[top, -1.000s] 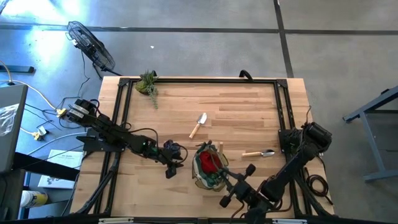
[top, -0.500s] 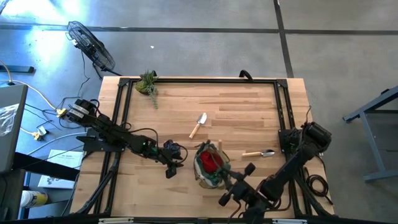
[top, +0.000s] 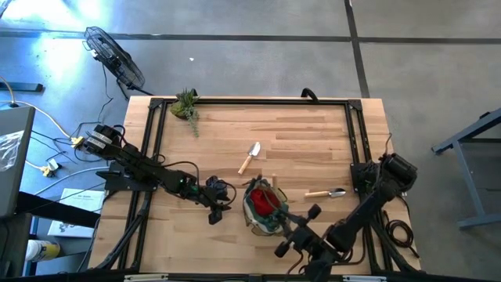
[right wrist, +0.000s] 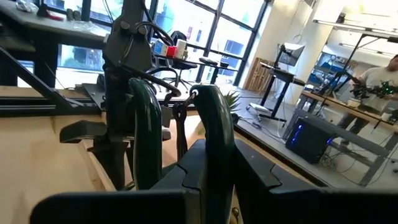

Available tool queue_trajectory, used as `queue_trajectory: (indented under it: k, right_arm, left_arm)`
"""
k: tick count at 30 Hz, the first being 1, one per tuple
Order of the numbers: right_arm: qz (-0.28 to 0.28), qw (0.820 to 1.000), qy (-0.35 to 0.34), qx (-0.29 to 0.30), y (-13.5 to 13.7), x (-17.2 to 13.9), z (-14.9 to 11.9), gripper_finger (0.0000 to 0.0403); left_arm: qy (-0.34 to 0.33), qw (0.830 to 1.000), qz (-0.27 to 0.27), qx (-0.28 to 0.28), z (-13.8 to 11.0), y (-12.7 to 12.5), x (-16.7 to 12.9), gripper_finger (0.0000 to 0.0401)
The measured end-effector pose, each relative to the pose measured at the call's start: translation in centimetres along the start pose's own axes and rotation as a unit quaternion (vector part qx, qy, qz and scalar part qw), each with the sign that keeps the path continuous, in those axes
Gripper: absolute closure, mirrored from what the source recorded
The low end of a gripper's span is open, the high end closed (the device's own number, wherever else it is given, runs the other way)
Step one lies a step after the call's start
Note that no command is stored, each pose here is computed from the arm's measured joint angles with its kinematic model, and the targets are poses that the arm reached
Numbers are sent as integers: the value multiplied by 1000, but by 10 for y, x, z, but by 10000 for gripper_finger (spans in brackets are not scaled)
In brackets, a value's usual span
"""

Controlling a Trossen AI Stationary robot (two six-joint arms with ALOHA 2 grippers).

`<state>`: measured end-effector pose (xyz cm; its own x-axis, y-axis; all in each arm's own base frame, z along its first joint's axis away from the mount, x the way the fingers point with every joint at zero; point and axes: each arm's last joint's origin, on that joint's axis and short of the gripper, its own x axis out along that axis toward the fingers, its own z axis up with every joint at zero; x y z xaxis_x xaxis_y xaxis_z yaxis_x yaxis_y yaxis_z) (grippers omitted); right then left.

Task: Pick & Place Garden tools in Gardening bag
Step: Put the green shear scissors into the light brown gardening bag

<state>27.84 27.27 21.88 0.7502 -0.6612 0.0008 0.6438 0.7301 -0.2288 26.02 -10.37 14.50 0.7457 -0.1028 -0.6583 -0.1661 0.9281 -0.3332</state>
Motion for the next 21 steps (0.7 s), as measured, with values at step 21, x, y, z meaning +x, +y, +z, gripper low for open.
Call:
queue_trajectory:
  k: [21]
  right_arm:
    - [35, 997, -5, 67, -4, -26, -20, 362]
  left_arm:
    - [-2, 1000, 2, 0, 0, 0, 0, 240]
